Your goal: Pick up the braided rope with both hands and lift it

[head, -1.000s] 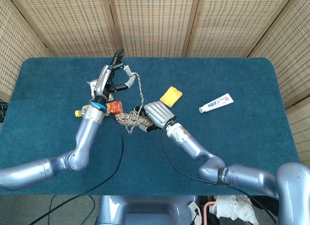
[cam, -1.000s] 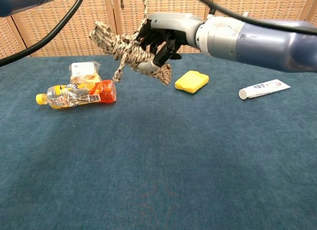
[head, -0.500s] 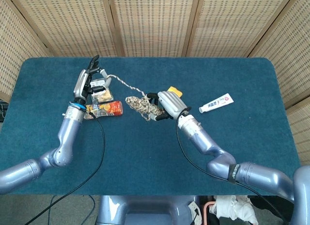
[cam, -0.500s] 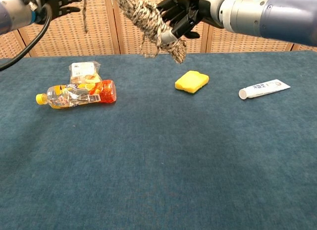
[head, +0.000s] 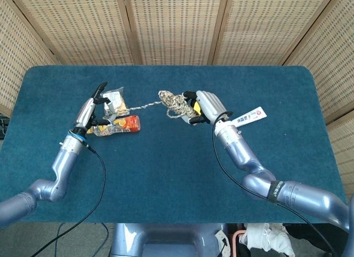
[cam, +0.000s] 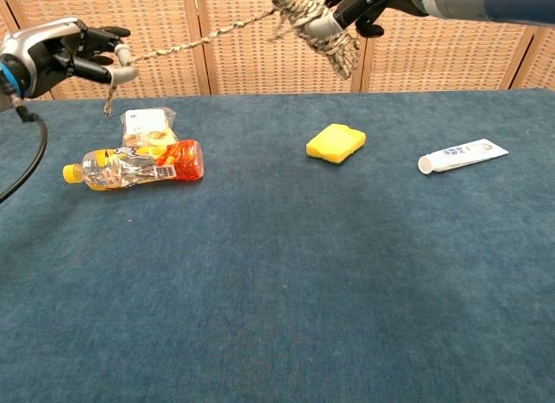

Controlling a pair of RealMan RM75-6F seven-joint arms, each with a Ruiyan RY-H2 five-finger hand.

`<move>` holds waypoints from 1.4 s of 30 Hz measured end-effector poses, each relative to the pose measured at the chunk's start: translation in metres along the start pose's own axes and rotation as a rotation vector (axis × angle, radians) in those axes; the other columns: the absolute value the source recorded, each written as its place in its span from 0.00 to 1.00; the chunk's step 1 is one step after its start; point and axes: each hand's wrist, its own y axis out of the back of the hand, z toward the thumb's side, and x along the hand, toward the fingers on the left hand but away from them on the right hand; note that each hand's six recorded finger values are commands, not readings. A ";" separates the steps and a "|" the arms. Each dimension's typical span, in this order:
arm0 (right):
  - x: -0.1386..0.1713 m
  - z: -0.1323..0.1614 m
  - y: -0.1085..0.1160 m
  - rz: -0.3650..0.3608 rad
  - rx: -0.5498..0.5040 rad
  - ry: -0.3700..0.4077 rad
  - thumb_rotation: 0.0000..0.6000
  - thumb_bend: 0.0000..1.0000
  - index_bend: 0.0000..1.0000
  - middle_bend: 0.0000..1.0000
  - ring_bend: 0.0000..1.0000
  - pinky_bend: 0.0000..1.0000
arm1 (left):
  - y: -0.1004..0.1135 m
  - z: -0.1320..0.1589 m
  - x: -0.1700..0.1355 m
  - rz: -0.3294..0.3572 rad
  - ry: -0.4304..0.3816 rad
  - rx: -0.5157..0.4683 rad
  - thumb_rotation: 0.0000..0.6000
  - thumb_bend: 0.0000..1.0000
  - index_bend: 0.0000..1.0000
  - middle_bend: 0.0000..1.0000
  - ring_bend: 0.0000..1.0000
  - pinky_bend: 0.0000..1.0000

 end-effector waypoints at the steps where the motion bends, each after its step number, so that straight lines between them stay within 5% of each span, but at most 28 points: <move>1: 0.000 -0.001 0.002 -0.005 0.010 -0.010 1.00 0.89 0.70 0.77 0.65 0.86 | -0.001 -0.001 -0.003 -0.011 -0.008 0.020 1.00 0.86 0.89 0.00 0.00 0.00; 11: 0.000 -0.005 0.015 -0.055 0.101 -0.126 1.00 0.89 0.70 0.77 0.65 0.86 | -0.014 0.000 -0.030 -0.109 -0.102 0.256 1.00 0.86 0.89 0.00 0.00 0.00; 24: 0.003 0.000 0.015 -0.056 0.171 -0.133 1.00 0.89 0.70 0.77 0.65 0.86 | -0.011 0.003 -0.039 -0.114 -0.109 0.266 1.00 0.86 0.89 0.00 0.00 0.00; 26: 0.004 0.003 0.013 -0.052 0.180 -0.126 1.00 0.89 0.70 0.77 0.65 0.86 | -0.010 0.004 -0.040 -0.114 -0.110 0.262 1.00 0.73 0.75 0.00 0.00 0.00; 27: 0.005 0.005 0.012 -0.051 0.186 -0.122 1.00 0.89 0.70 0.77 0.65 0.86 | -0.010 0.004 -0.040 -0.117 -0.111 0.269 1.00 0.59 0.60 0.00 0.00 0.00; 29: 0.007 0.007 0.012 -0.053 0.208 -0.112 1.00 0.89 0.70 0.77 0.65 0.86 | -0.008 0.005 -0.043 -0.124 -0.112 0.297 1.00 0.13 0.12 0.00 0.00 0.00; 30: 0.007 0.009 0.012 -0.054 0.218 -0.107 1.00 0.89 0.70 0.77 0.65 0.86 | -0.006 0.005 -0.044 -0.126 -0.112 0.311 1.00 0.04 0.03 0.00 0.00 0.00; 37: 0.012 0.016 0.010 -0.062 0.300 -0.073 1.00 0.89 0.70 0.77 0.65 0.86 | 0.023 0.008 -0.060 -0.066 -0.111 0.484 1.00 0.00 0.00 0.00 0.00 0.00; 42: 0.016 0.018 0.007 -0.072 0.388 -0.046 1.00 0.89 0.70 0.77 0.65 0.86 | 0.057 -0.002 -0.090 0.027 -0.020 0.667 1.00 0.00 0.00 0.00 0.00 0.00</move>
